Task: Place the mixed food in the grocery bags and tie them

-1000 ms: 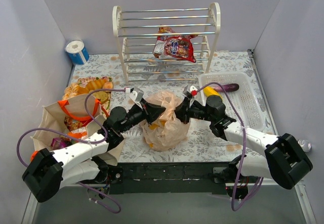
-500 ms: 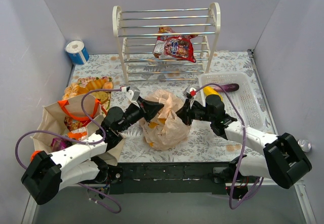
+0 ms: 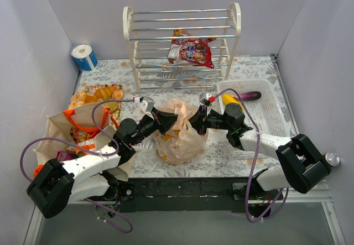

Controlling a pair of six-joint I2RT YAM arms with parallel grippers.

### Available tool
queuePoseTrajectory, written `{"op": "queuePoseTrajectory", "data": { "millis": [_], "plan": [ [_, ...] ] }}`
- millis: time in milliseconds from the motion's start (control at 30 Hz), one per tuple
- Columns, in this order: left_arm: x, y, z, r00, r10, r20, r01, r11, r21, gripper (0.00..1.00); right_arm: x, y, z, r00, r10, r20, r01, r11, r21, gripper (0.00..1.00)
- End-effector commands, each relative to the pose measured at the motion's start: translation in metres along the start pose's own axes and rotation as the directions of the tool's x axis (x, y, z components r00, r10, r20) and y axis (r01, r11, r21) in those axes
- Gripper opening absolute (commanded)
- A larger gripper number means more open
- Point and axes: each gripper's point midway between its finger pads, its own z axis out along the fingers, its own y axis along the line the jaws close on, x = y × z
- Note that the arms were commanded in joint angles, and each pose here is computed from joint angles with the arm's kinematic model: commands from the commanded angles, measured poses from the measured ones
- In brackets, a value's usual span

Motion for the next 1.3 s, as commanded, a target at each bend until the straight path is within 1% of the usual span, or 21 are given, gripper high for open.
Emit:
{"op": "queuePoseTrajectory", "data": {
  "millis": [0, 133, 167, 233, 267, 333, 400, 433, 533, 733, 933, 1100, 1133, 1267],
  "plan": [
    [-0.008, 0.002, -0.001, 0.998, 0.031, 0.046, -0.031, 0.999, -0.008, 0.00, -0.025, 0.011, 0.010, 0.996, -0.048, 0.081, 0.055, 0.995, -0.080, 0.19],
    [-0.007, -0.001, -0.001, 0.999, 0.022, 0.046, -0.023, 1.000, 0.012, 0.00, -0.021, 0.009, 0.015, 0.996, -0.031, 0.083, 0.039, 0.995, -0.089, 0.20],
    [-0.008, -0.003, -0.001, 0.998, 0.018, 0.052, -0.019, 1.000, 0.023, 0.00, -0.026, 0.010, 0.016, 0.993, -0.044, 0.108, 0.055, 0.994, -0.097, 0.20],
    [-0.005, -0.004, -0.001, 0.999, 0.009, 0.047, -0.010, 0.999, 0.031, 0.00, -0.026, 0.012, 0.016, 0.992, -0.015, 0.122, 0.029, 0.993, -0.111, 0.21],
    [-0.006, -0.004, -0.002, 0.998, 0.009, 0.054, -0.011, 0.999, 0.036, 0.00, -0.031, 0.016, 0.016, 0.988, -0.033, 0.149, 0.052, 0.990, -0.128, 0.21],
    [-0.004, -0.001, -0.003, 0.998, 0.013, 0.056, -0.014, 1.000, 0.023, 0.00, -0.033, 0.021, 0.017, 0.987, -0.008, 0.158, 0.032, 0.988, -0.153, 0.24],
    [-0.005, 0.002, -0.003, 0.998, 0.019, 0.063, -0.019, 1.000, 0.008, 0.00, -0.036, 0.024, 0.016, 0.984, -0.019, 0.177, 0.048, 0.985, -0.164, 0.26],
    [-0.006, 0.002, -0.003, 0.997, 0.024, 0.067, -0.024, 1.000, 0.007, 0.00, -0.037, 0.025, 0.016, 0.983, -0.019, 0.180, 0.050, 0.985, -0.168, 0.29],
    [-0.007, 0.004, -0.004, 0.997, 0.032, 0.074, -0.032, 0.999, -0.001, 0.00, -0.039, 0.029, 0.014, 0.981, -0.026, 0.192, 0.060, 0.982, -0.177, 0.34],
    [-0.008, 0.004, -0.005, 0.996, 0.031, 0.089, -0.031, 1.000, -0.004, 0.00, -0.046, 0.038, 0.010, 0.973, -0.021, 0.231, 0.069, 0.977, -0.202, 0.37],
    [-0.008, 0.006, -0.007, 0.994, 0.026, 0.103, -0.024, 1.000, -0.012, 0.00, -0.052, 0.043, 0.010, 0.965, -0.010, 0.260, 0.071, 0.972, -0.224, 0.38],
    [-0.007, 0.008, -0.003, 0.992, 0.026, 0.123, -0.020, 0.999, -0.050, 0.00, -0.052, 0.045, 0.014, 0.964, -0.013, 0.267, 0.075, 0.971, -0.225, 0.39],
    [-0.005, 0.004, -0.002, 0.992, 0.026, 0.123, -0.020, 0.999, -0.046, 0.00, -0.052, 0.045, 0.015, 0.963, -0.011, 0.268, 0.073, 0.972, -0.223, 0.41],
    [0.000, 0.008, 0.000, 0.990, 0.030, 0.136, -0.017, 0.996, -0.091, 0.00, -0.057, 0.048, 0.016, 0.957, -0.019, 0.289, 0.085, 0.973, -0.217, 0.46]
  ]
}}
